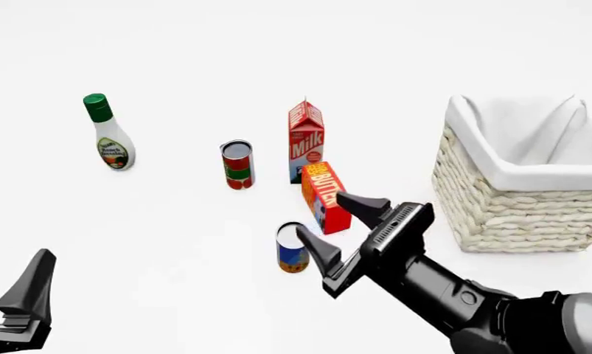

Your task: Pick the alphabet soup and place it in the basket.

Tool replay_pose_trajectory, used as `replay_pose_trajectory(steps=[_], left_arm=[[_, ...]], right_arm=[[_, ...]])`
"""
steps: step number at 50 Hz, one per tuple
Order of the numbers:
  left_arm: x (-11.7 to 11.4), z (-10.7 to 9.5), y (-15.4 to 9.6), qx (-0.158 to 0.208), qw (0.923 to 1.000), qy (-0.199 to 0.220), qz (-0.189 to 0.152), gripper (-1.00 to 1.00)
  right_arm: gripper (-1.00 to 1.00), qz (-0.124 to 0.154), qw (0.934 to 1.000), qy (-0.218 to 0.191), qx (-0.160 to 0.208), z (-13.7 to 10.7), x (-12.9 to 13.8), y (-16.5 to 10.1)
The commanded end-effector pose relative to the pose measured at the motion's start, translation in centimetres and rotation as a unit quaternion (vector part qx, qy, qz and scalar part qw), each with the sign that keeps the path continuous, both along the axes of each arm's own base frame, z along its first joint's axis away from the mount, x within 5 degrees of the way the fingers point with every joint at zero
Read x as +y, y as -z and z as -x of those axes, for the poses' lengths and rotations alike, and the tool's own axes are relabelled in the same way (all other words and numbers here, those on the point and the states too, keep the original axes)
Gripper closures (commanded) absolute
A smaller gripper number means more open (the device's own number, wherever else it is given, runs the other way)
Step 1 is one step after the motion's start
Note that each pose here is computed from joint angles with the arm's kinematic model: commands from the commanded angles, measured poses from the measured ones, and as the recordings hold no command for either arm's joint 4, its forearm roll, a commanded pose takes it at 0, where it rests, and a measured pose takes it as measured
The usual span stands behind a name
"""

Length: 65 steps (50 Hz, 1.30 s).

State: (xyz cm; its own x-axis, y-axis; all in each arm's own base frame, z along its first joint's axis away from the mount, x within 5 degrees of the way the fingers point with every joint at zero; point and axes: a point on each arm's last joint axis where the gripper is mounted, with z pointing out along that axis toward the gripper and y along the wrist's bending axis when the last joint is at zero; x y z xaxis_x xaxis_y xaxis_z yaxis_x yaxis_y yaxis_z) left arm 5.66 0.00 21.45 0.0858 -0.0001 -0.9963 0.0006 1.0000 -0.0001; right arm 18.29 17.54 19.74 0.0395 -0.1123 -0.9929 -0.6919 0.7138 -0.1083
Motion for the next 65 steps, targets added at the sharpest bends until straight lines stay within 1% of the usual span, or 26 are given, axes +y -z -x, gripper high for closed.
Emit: replay_pose_trajectory(steps=[1, 15, 26, 65], left_arm=[[0.0, 0.0, 0.0, 0.0, 1.0, 0.0, 0.0, -1.0], [0.0, 0.0, 0.0, 0.0, 1.0, 0.0, 0.0, -1.0], [0.0, 0.0, 0.0, 0.0, 1.0, 0.0, 0.0, -1.0], [0.0, 0.0, 0.0, 0.0, 1.0, 0.0, 0.0, -1.0]], right_arm=[[-1.0, 0.007, 0.9999, 0.003, 0.011, -1.0, 0.7, 1.4], [-1.0, 0.021, 0.9996, 0.001, 0.02, -1.9, 1.7, 2.7], [-1.0, 0.027, 0.9994, 0.0, 0.024, -2.4, 2.3, 3.3], [-1.0, 0.027, 0.9983, 0.011, 0.051, -4.2, 3.3, 5.9]])
